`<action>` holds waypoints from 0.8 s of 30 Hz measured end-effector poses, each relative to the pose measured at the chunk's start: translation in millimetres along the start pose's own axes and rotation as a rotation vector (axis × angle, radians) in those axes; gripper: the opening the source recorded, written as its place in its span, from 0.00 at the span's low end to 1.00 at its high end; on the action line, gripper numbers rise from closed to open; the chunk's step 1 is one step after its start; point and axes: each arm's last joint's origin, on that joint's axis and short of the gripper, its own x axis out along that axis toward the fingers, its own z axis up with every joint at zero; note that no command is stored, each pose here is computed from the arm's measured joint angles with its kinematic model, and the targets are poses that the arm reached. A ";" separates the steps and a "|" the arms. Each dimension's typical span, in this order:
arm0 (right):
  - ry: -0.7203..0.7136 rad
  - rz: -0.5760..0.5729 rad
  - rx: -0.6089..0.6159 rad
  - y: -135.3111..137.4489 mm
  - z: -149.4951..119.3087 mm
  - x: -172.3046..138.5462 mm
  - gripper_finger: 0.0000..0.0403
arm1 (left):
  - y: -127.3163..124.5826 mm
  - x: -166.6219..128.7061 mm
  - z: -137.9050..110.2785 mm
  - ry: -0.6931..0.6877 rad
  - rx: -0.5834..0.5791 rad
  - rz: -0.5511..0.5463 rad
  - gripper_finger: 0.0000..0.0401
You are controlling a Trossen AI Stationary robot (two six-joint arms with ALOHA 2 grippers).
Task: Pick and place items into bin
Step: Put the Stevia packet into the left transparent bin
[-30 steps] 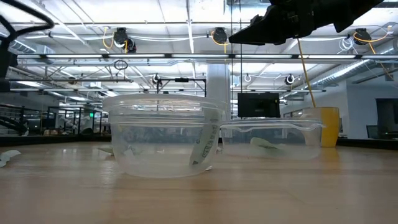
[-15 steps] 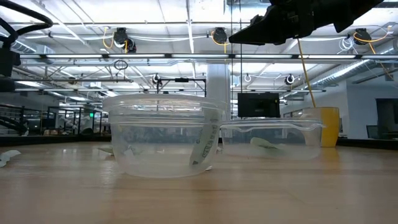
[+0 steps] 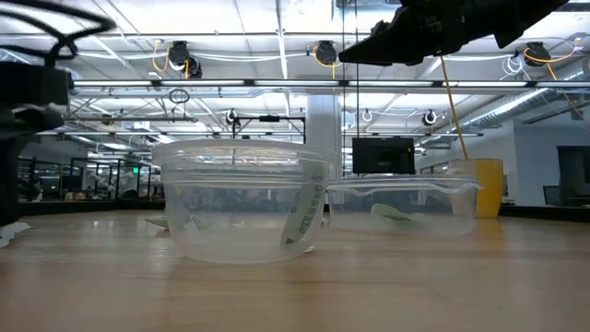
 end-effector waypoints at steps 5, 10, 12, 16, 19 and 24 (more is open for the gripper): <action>0.000 0.000 0.003 0.0 0.0 0.0 0.33 | 6.2 3.6 6.6 0.065 -0.141 -0.032 0.11; 0.000 0.000 0.004 0.0 0.0 0.0 0.33 | 14.1 7.9 16.5 0.067 -0.264 -0.031 0.21; -0.003 -0.001 0.004 -0.1 0.3 0.0 0.33 | 16.5 9.2 20.0 0.064 -0.252 -0.034 0.25; -0.004 -0.001 0.005 -0.1 0.3 0.0 0.33 | 20.6 8.9 28.6 0.064 -0.223 -0.043 0.31; -0.004 -0.001 0.005 -0.1 0.3 0.0 0.33 | 23.9 7.4 37.3 0.056 -0.199 -0.052 0.31; -0.004 -0.001 0.005 -0.1 0.3 0.0 0.33 | 28.6 0.1 57.0 0.021 -0.155 -0.076 0.32</action>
